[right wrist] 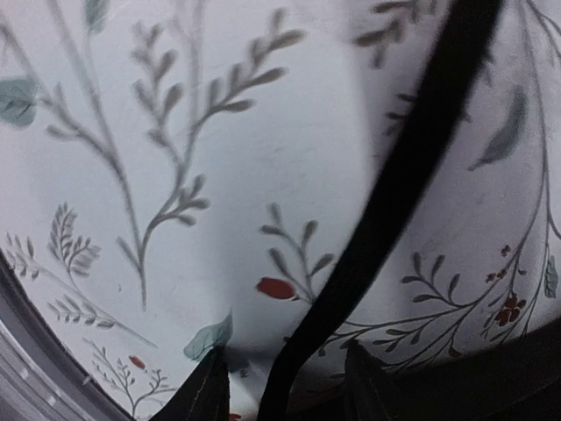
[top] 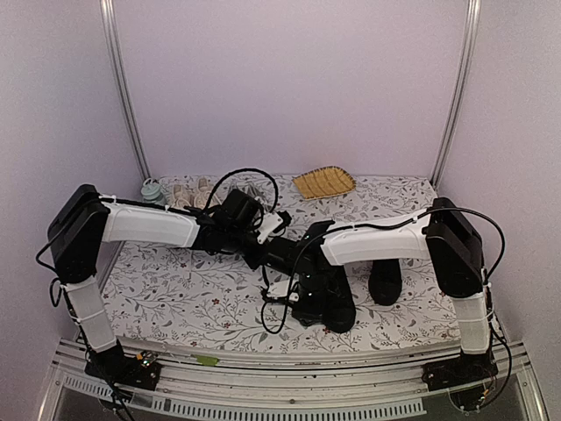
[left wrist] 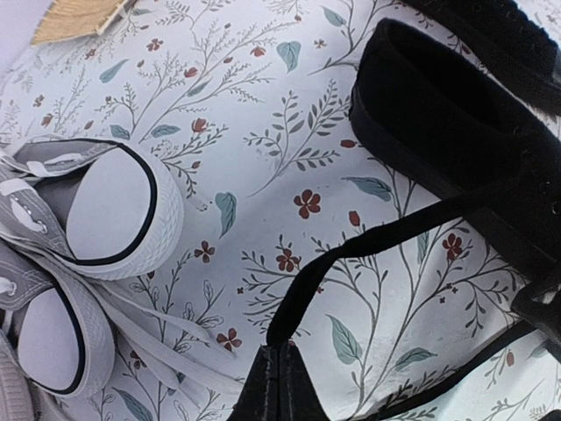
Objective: Tie the shoes
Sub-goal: Pick up the shoelace from the center of the board.
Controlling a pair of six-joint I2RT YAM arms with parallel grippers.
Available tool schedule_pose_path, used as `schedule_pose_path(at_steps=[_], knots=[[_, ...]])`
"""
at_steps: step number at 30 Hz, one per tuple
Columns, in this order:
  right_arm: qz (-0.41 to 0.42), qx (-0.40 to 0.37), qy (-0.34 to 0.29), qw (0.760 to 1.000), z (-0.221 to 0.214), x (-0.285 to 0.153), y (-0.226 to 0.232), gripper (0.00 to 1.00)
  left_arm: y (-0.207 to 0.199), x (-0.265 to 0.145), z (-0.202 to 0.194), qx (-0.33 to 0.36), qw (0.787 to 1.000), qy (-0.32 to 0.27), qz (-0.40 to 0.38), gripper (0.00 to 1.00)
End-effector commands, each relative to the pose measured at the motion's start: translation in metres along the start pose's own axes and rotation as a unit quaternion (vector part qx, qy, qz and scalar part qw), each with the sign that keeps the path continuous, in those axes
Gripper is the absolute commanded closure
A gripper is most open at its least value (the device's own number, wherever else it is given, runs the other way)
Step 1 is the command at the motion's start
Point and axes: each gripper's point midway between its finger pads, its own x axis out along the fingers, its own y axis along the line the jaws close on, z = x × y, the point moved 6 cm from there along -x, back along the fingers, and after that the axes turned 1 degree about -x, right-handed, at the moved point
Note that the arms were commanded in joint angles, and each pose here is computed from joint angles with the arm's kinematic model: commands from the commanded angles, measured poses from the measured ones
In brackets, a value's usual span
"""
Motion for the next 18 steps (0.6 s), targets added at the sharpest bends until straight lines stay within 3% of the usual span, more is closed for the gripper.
schedule_pose_path(at_steps=[1, 3, 4, 7, 11, 18], knots=[[0.026, 0.013, 0.070, 0.997, -0.020, 0.033, 0.003, 0.68, 0.005, 0.002, 0.002, 0.001, 1.000, 0.004, -0.001, 1.00], [0.034, 0.014, 0.056, 0.998, -0.014, 0.027, 0.005, 0.92, 0.005, 0.000, 0.004, 0.000, 1.000, 0.000, -0.004, 1.00], [0.031, 0.015, 0.047, 0.998, -0.011, 0.023, 0.004, 0.98, 0.004, -0.001, 0.004, 0.001, 1.000, -0.001, -0.005, 1.00], [0.009, 0.021, 0.007, 1.000, 0.000, 0.001, -0.002, 0.99, 0.003, -0.002, 0.007, 0.000, 1.000, -0.006, -0.008, 1.00], [-0.010, 0.035, -0.099, 0.994, 0.018, -0.054, -0.008, 1.00, 0.002, -0.004, 0.010, 0.002, 1.000, -0.012, -0.010, 1.00], [0.030, 0.141, -0.291, 0.946, -0.015, -0.147, -0.037, 0.99, -0.010, -0.010, 0.013, 0.029, 0.999, -0.022, -0.019, 1.00]])
